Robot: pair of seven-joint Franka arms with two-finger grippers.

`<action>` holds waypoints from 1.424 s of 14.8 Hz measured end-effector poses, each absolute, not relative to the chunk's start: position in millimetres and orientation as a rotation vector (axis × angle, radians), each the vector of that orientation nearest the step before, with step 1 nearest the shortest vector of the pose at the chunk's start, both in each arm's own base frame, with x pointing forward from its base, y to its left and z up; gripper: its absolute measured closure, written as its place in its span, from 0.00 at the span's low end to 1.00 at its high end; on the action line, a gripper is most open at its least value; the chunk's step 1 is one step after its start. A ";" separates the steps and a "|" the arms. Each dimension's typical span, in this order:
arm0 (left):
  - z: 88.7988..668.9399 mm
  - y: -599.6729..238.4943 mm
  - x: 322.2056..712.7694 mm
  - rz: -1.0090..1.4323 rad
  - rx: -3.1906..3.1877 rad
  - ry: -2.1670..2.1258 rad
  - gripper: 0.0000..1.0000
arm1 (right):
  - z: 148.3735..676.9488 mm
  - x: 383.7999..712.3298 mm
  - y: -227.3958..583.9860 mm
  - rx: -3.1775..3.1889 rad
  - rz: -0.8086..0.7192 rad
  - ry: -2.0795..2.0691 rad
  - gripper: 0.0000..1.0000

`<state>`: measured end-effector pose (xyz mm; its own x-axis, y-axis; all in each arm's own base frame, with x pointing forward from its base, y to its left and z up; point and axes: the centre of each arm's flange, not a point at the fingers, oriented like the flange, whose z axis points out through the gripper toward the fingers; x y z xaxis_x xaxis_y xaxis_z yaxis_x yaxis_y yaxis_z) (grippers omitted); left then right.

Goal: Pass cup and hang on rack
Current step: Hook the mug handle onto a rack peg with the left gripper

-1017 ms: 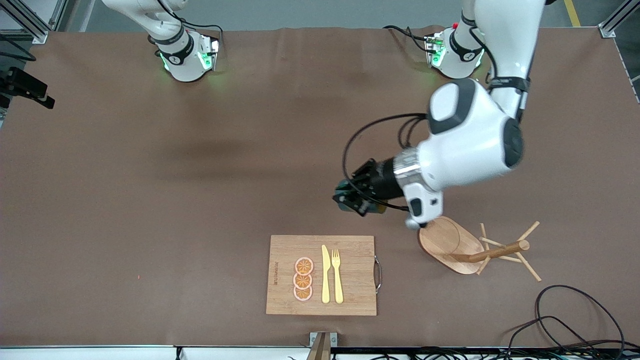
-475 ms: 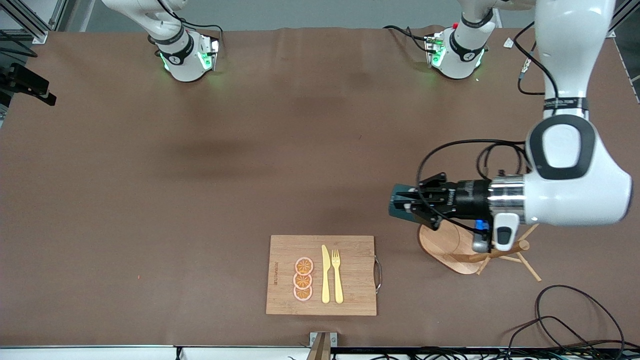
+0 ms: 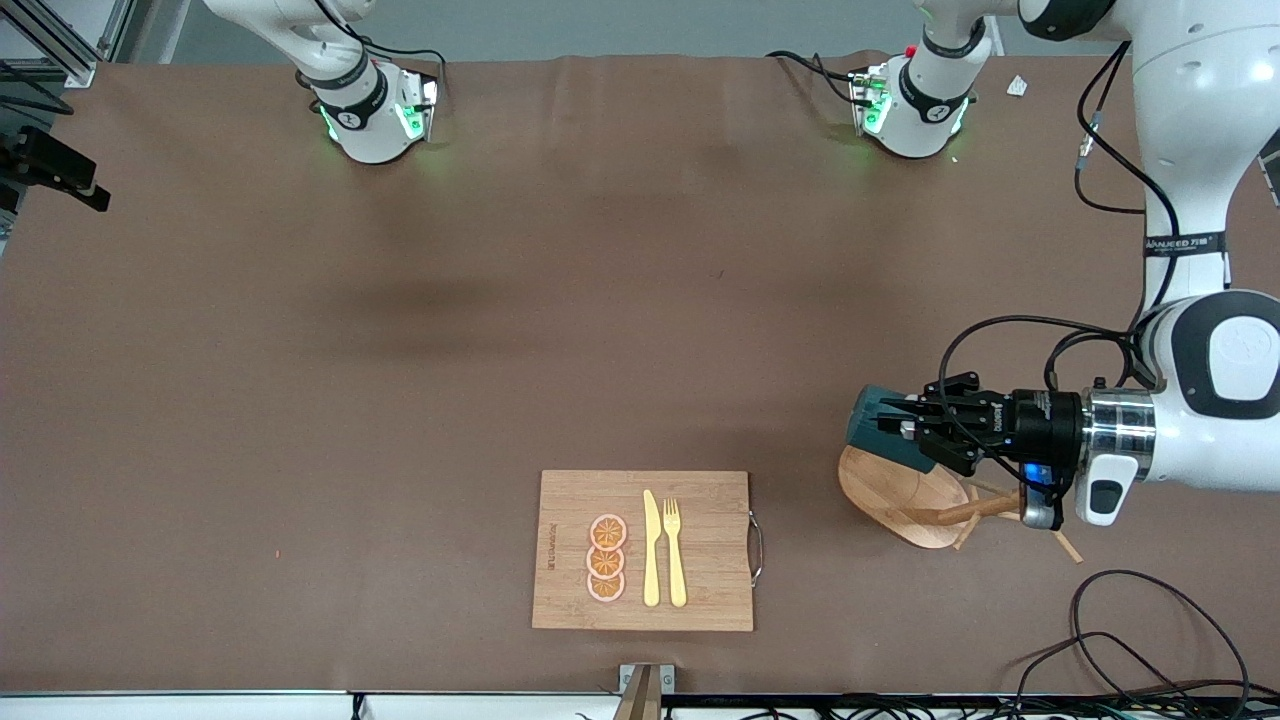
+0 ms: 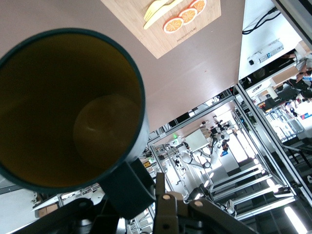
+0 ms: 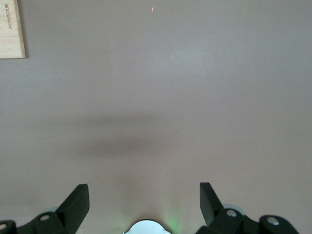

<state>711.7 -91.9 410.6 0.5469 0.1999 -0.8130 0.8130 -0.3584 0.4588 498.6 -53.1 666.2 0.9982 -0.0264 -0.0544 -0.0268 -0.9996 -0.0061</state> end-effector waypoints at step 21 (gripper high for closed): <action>382.6 -35.7 714.9 -0.775 1.827 0.763 0.81 | 668.7 496.4 -57.9 -3.138 0.096 0.057 0.00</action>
